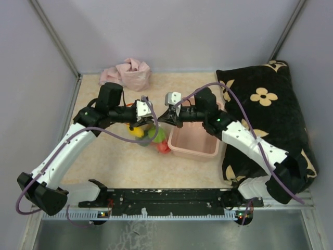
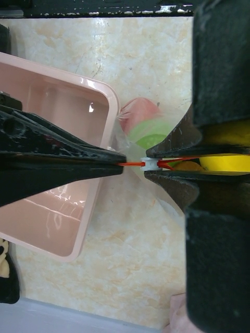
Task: Place the food in the zip-top bag and seal the zipper
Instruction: Zip the zipper food storage bag at the center of the board.
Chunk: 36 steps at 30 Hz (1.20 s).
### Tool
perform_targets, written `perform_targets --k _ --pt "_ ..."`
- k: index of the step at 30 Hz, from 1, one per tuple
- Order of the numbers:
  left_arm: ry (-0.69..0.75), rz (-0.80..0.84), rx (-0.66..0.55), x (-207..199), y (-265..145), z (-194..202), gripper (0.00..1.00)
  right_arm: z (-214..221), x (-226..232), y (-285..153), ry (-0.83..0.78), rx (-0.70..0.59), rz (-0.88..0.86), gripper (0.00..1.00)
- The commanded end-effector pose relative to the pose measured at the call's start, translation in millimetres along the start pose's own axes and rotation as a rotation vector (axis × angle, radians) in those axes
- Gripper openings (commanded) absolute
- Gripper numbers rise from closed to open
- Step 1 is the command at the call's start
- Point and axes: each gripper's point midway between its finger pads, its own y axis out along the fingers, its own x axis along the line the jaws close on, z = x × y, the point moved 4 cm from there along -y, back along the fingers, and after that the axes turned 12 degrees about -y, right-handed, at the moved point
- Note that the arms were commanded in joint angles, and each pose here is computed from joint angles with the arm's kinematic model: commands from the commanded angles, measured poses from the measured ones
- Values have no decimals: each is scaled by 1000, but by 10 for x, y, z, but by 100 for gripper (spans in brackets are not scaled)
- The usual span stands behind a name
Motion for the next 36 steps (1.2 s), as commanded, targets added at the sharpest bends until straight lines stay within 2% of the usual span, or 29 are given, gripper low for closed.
perform_targets --k 1,6,14,15,19,23,32,34,36 --pt "-1 -36 2 30 -64 -39 2 -83 -205 -362 -66 95 138 0" --pt "-11 -74 31 69 -85 21 3 -59 -183 -482 -60 144 156 0" --pt "2 -89 46 82 -113 26 1 -174 -191 -453 -57 101 132 0" --pt "3 -75 39 67 -104 15 1 -208 -192 -423 -56 81 112 2" --pt "8 -54 24 48 -92 -8 0 -326 -265 -278 -43 6 59 30" --pt "11 -52 22 42 -94 -9 0 -307 -298 -108 -40 -9 12 40" --pt "17 -41 4 41 -69 -34 0 -266 -119 151 -6 -5 -99 44" --pt "17 -38 2 42 -63 -34 0 -217 -120 172 5 10 -96 43" --pt "16 -37 1 41 -57 -29 0 -138 -146 184 11 42 -75 37"
